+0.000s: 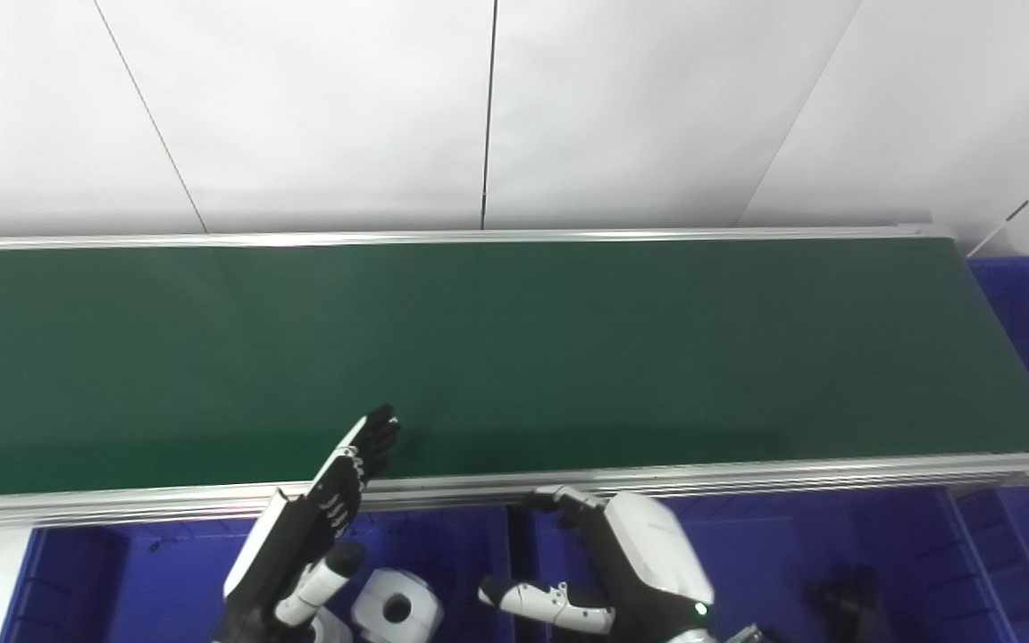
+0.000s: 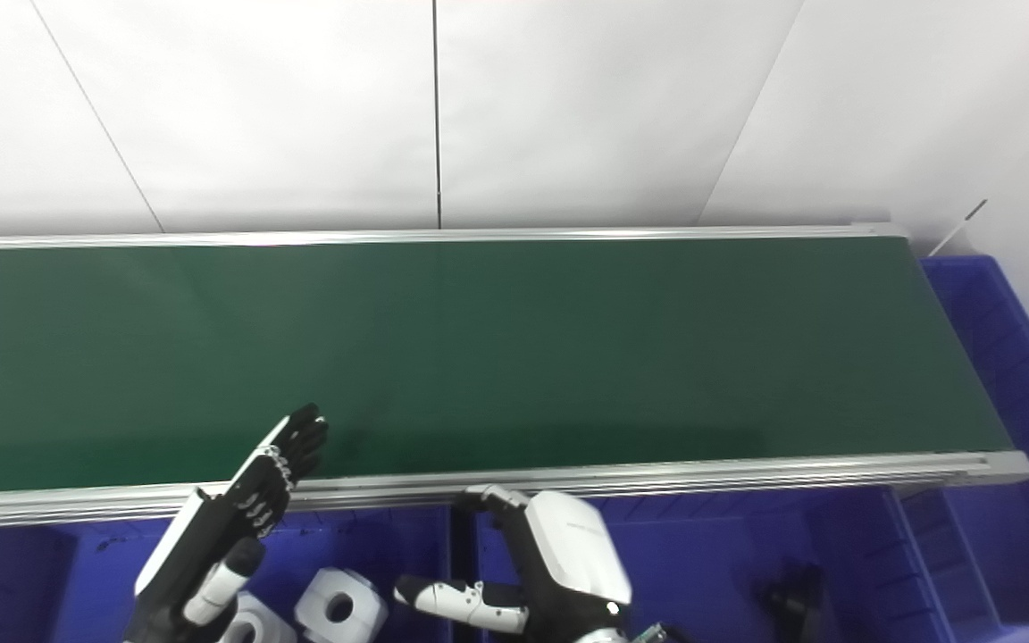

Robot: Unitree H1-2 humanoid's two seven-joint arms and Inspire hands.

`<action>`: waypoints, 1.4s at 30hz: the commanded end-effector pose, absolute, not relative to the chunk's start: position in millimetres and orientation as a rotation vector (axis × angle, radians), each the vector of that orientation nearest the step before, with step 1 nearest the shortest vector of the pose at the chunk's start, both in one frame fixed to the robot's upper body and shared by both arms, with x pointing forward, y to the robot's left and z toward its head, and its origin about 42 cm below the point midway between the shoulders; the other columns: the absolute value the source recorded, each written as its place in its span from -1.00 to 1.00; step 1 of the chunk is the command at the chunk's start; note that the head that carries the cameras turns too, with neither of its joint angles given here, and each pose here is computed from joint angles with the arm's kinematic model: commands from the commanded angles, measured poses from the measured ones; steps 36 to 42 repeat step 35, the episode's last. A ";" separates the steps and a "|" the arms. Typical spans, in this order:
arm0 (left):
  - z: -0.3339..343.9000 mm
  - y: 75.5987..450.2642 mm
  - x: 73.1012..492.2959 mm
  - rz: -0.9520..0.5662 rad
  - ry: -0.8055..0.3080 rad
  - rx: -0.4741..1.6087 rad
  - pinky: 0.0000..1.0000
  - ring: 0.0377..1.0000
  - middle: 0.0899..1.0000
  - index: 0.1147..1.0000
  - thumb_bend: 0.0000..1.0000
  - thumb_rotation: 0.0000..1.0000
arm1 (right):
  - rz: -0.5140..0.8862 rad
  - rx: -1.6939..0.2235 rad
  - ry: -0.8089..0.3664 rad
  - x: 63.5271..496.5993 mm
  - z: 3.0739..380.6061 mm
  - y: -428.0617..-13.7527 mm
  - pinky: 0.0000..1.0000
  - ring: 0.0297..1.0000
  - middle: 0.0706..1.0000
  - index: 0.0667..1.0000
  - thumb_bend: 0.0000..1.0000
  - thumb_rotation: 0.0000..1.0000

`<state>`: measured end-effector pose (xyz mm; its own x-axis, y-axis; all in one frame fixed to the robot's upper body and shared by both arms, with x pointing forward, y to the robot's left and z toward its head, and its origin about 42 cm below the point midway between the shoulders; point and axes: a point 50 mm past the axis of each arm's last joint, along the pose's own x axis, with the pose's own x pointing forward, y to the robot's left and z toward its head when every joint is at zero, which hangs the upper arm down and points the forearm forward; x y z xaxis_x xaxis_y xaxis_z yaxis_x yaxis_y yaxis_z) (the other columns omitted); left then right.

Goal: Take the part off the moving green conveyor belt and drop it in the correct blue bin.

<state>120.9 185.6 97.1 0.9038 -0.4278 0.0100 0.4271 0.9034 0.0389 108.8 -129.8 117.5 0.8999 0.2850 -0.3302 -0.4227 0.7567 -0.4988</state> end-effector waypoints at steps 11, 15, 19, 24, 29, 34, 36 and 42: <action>119.6 165.1 118.7 -0.427 -0.061 0.066 0.96 0.97 0.96 0.90 0.45 0.80 | 0.333 -0.298 0.027 98.2 101.1 -133.5 0.47 0.59 0.61 0.58 0.42 0.68; 115.1 164.6 117.9 -0.429 -0.048 0.072 0.97 0.98 0.96 0.92 0.41 0.78 | 0.309 -0.249 0.044 98.2 97.2 -133.8 0.49 0.60 0.61 0.56 0.44 0.72; 107.5 162.3 112.8 -0.430 -0.029 0.059 0.96 0.98 0.96 0.89 0.44 0.77 | 0.287 -0.241 0.034 93.5 90.5 -134.9 0.45 0.58 0.59 0.54 0.42 0.80; 99.3 160.6 106.1 -0.439 -0.007 0.059 0.97 1.00 0.96 0.90 0.43 0.75 | 0.263 -0.210 0.025 85.9 80.8 -135.8 0.43 0.56 0.59 0.53 0.46 0.99; 90.8 158.2 105.5 -0.438 0.012 0.071 0.97 0.98 0.93 0.88 0.44 0.71 | 0.229 -0.174 0.015 83.0 70.8 -136.9 0.42 0.55 0.59 0.52 0.50 1.00; 88.1 150.7 103.7 -0.434 0.011 0.063 0.92 0.95 0.91 0.84 0.43 0.64 | 0.180 -0.122 -0.024 81.4 69.7 -141.8 0.45 0.58 0.64 0.55 0.50 1.00; 89.1 149.3 103.0 -0.435 0.008 0.061 0.92 0.94 0.91 0.83 0.43 0.63 | 0.169 -0.116 -0.034 80.9 70.9 -143.1 0.46 0.58 0.65 0.56 0.49 1.00; 89.1 149.3 103.0 -0.435 0.008 0.061 0.92 0.94 0.91 0.83 0.43 0.63 | 0.169 -0.116 -0.034 80.9 70.9 -143.1 0.46 0.58 0.65 0.56 0.49 1.00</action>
